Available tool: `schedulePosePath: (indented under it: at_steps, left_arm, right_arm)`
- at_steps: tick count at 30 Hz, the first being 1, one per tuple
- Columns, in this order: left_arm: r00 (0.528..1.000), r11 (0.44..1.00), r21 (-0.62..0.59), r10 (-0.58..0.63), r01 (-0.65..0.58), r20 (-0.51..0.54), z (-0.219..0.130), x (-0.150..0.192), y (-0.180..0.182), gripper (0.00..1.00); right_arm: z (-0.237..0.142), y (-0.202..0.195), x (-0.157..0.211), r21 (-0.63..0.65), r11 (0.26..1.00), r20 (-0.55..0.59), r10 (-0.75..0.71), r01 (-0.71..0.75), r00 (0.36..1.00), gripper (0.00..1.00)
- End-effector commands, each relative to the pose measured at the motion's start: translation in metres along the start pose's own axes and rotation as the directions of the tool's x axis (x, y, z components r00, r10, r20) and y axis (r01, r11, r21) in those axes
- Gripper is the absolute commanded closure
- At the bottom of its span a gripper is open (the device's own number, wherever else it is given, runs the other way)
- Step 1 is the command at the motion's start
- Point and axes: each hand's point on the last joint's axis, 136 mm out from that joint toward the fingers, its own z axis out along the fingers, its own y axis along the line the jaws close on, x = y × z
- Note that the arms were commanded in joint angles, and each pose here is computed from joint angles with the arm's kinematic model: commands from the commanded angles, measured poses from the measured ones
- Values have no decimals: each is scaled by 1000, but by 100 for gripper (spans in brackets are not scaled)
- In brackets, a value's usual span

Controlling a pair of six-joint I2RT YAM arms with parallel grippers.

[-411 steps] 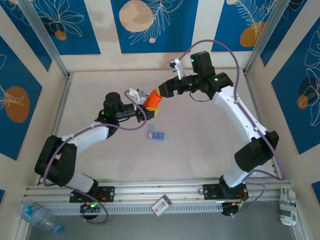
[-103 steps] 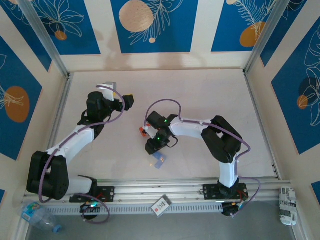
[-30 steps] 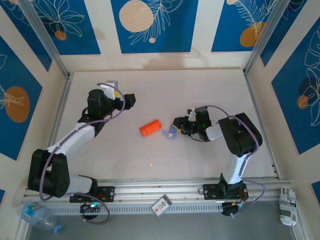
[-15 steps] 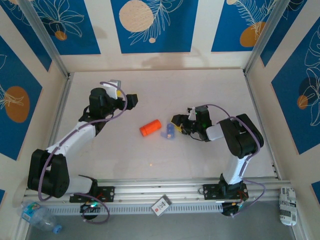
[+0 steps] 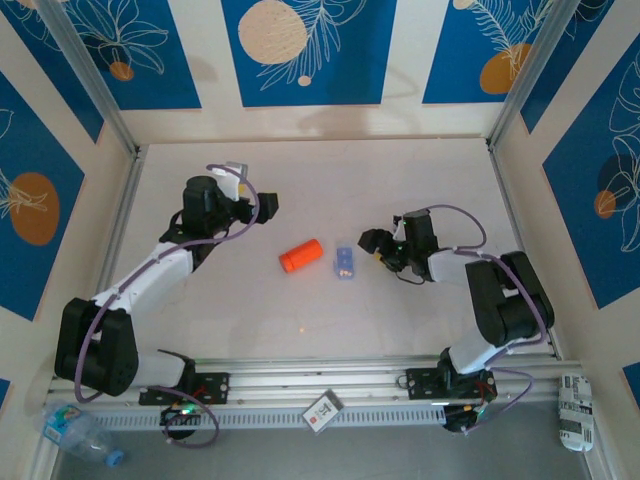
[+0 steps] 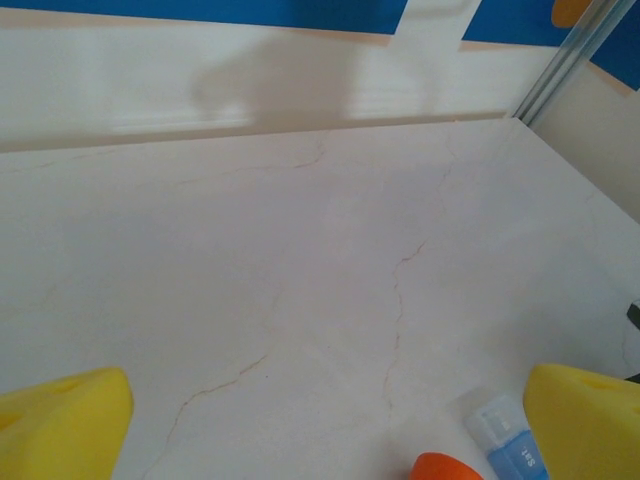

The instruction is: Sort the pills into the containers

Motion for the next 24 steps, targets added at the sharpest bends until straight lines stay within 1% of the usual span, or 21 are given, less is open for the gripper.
schedulePosePath:
  at_steps: [1, 5, 7, 11, 13, 15, 19, 22, 24]
  left_arm:
    - [999, 999, 4, 35, -34, -15, -1, 0, -9, 0]
    - [997, 999, -12, 45, -46, -60, 0, 13, -13, 0]
    - [995, 998, -30, 52, -54, -84, 1, 18, -13, 0]
    - [987, 987, -87, 128, -137, -99, 3, 27, -18, 0]
    - [984, 983, -85, 156, -164, -89, 5, 31, -25, 0]
    - [985, 987, -59, 145, -151, -93, 7, 38, -35, 0]
    - [981, 997, -23, 67, -73, -179, 13, 59, -51, 0]
    - [969, 998, 10, 68, -67, -236, 16, 81, -64, 0]
    - [954, 996, 16, 85, -84, -286, 17, 96, -70, 0]
  right_arm:
    - [-12, -5, 4, 88, 995, -37, -53, 56, 998, 30]
    - [-15, -9, 8, 167, 981, -75, -84, 96, 994, 38]
    - [-16, -13, 11, 207, 971, -87, -101, 117, 991, 44]
    - [-17, -21, 17, 267, 955, -104, -106, 131, 989, 56]
    - [-16, -21, 18, 265, 955, -109, -107, 132, 988, 59]
    - [-13, -18, 19, 248, 959, -113, -114, 139, 987, 60]
    - [-10, -2, 16, 181, 968, -118, -157, 176, 981, 61]
    - [-8, 15, 10, 127, 968, -129, -200, 216, 971, 61]
    - [-3, 24, 7, 104, 966, -162, -220, 238, 962, 61]
